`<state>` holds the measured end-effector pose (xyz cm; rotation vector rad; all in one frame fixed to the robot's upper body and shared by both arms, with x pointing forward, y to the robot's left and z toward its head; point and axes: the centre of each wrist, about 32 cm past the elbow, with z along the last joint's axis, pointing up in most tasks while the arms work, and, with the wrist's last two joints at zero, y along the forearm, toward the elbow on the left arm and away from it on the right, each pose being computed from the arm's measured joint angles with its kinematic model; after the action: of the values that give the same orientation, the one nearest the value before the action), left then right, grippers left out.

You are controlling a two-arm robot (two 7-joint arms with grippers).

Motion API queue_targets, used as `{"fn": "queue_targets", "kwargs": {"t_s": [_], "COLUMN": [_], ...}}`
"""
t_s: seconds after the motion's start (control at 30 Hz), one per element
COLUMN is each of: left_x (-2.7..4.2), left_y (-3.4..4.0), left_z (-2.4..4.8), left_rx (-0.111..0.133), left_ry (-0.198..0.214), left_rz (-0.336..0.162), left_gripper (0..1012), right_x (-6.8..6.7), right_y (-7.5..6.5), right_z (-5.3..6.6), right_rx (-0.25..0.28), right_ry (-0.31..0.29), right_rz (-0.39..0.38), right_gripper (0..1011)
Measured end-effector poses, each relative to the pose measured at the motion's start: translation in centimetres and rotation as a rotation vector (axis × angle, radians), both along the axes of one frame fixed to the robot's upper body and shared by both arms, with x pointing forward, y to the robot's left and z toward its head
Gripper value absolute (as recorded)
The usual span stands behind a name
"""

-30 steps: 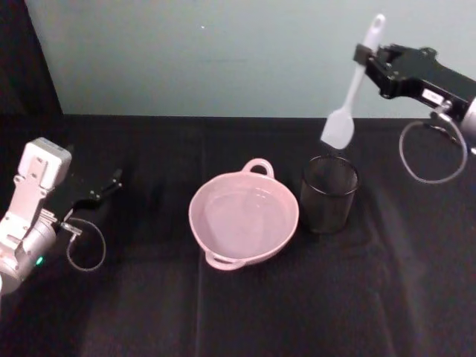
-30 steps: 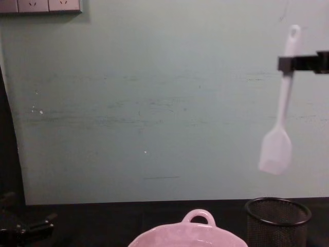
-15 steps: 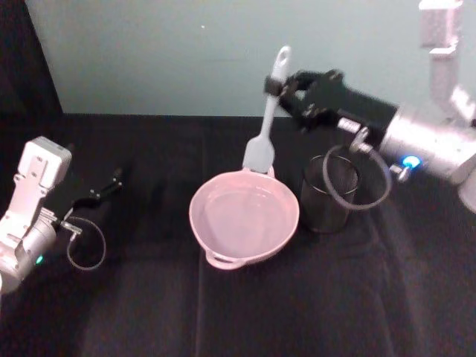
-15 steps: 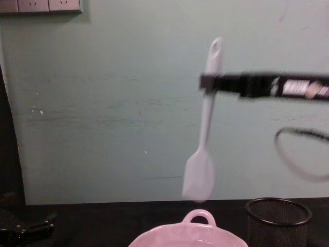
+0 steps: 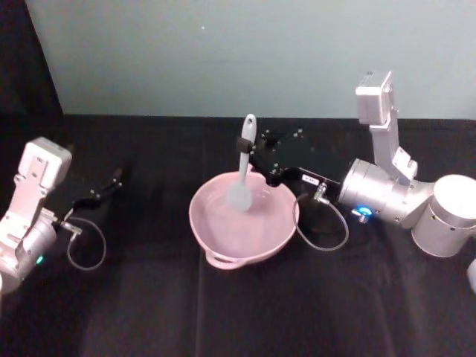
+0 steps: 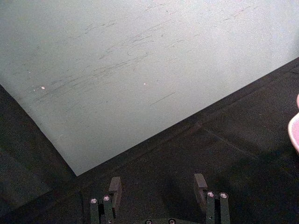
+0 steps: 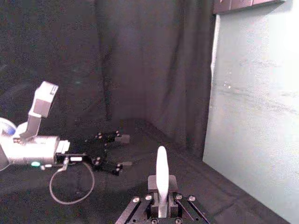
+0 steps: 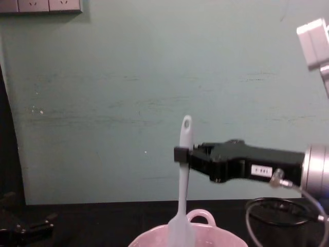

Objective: Use the one hand to pick up the spoon and stir the clear water in the bowl.

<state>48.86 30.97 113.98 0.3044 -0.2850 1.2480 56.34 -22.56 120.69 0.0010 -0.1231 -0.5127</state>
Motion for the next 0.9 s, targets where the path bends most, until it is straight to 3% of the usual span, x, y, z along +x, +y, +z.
{"fn": "queue_targets", "kwargs": {"t_s": [0.1,0.47,0.7,0.9], "left_x": [0.00,0.00,0.00,0.00], "left_y": [0.00,0.00,0.00,0.00], "left_z": [0.00,0.00,0.00,0.00], "left_rx": [0.000,0.000,0.000,0.000], "left_ry": [0.000,0.000,0.000,0.000], "left_rz": [0.000,0.000,0.000,0.000], "left_gripper": [1011,1011,1011,1011], "right_x": [-0.1,0.0,0.8,1.1], "right_y": [0.3,1.9,2.3,1.2], "right_z": [-1.1,-2.6,-3.3,-3.1], "right_rx": [-0.003,0.006,0.007,-0.011], "right_ry": [0.007,0.000,-0.071,-0.106], "right_rz": [0.017,0.030,-0.085,-0.156], "right_gripper": [118,118,118,118]}}
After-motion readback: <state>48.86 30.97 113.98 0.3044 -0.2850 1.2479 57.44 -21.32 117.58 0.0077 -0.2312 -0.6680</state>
